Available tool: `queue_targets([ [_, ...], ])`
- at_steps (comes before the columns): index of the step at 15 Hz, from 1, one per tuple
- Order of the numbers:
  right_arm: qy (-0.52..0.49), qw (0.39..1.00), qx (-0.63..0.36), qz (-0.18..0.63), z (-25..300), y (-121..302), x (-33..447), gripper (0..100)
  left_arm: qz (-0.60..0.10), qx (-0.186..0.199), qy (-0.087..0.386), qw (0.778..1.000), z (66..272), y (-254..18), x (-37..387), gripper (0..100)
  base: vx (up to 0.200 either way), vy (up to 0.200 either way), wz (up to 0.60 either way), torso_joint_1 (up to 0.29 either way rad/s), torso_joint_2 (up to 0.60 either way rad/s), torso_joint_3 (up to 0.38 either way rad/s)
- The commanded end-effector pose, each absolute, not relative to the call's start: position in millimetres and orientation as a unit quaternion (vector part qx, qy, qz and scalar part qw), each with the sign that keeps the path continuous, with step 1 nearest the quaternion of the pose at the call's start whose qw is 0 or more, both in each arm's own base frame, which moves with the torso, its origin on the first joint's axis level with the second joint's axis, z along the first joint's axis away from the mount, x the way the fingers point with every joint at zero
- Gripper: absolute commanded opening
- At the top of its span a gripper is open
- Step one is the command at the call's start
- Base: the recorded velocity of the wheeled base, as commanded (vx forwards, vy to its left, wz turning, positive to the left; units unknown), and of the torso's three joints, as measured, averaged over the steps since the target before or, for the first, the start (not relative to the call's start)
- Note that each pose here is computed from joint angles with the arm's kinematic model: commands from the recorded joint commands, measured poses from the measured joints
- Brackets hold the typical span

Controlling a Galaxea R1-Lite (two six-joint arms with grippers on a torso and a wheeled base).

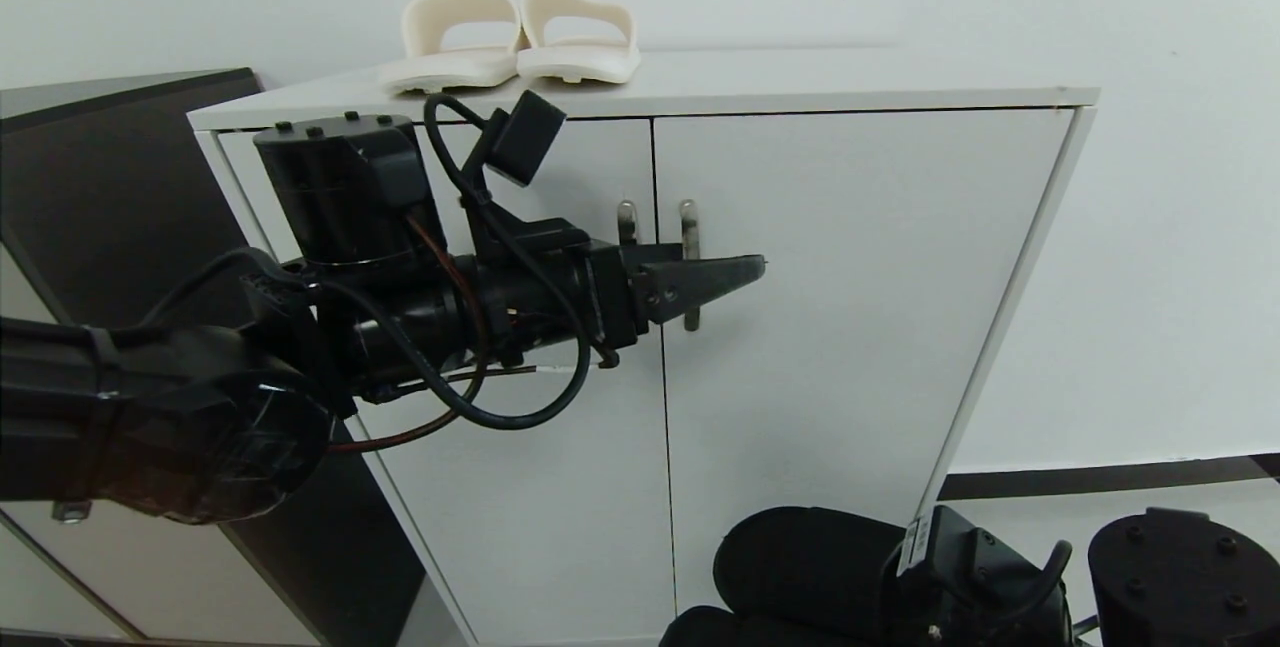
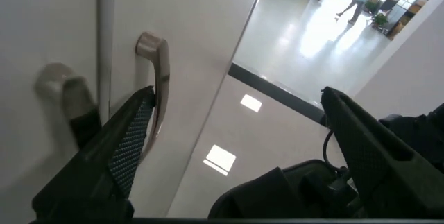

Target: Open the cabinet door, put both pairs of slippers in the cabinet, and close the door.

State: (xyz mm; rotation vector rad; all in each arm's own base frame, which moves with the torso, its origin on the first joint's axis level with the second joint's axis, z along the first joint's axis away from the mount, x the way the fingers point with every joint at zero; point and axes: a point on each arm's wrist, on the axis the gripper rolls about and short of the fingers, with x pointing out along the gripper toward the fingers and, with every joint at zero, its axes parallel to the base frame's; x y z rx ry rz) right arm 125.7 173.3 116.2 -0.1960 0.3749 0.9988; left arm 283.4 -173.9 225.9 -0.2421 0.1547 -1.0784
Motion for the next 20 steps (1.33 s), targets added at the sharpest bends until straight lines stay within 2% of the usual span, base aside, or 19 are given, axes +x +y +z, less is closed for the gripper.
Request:
queue_targets([
  [1, 0.180, 0.856, -0.094, 0.475, 115, 174, 126, 0, -0.510, -0.116, 0.082, 0.848, 220, -176, 287, 100, 0.000, 0.000, 0.00, 0.000, 0.00, 0.000],
  [5, 0.180, 0.856, -0.094, 0.475, 115, 173, 126, 0, -0.510, -0.116, 0.079, 0.849, 223, -176, 286, 100, 0.000, 0.000, 0.00, 0.000, 0.00, 0.000],
  [6, 0.180, 0.856, -0.094, 0.475, 116, 174, 126, 0, -0.511, -0.116, 0.078, 0.848, 224, -176, 285, 0, 0.000, 0.000, 0.00, 0.000, 0.00, 0.000],
  [9, 0.181, 0.853, -0.088, 0.482, 116, 173, 123, 0, -0.512, -0.117, 0.070, 0.848, 229, -173, 281, 0, 0.000, 0.000, 0.00, 0.000, 0.00, 0.000],
  [15, 0.169, 0.804, -0.083, 0.564, 119, 159, 98, 0, -0.527, -0.114, 0.062, 0.840, 239, -166, 250, 0, 0.000, 0.000, 0.00, 0.000, 0.00, 0.000],
  [20, 0.172, 0.803, -0.088, 0.564, 117, 158, 98, 0, -0.539, -0.113, 0.053, 0.833, 244, -157, 220, 0, 0.000, 0.000, 0.00, 0.000, 0.00, 0.000],
])
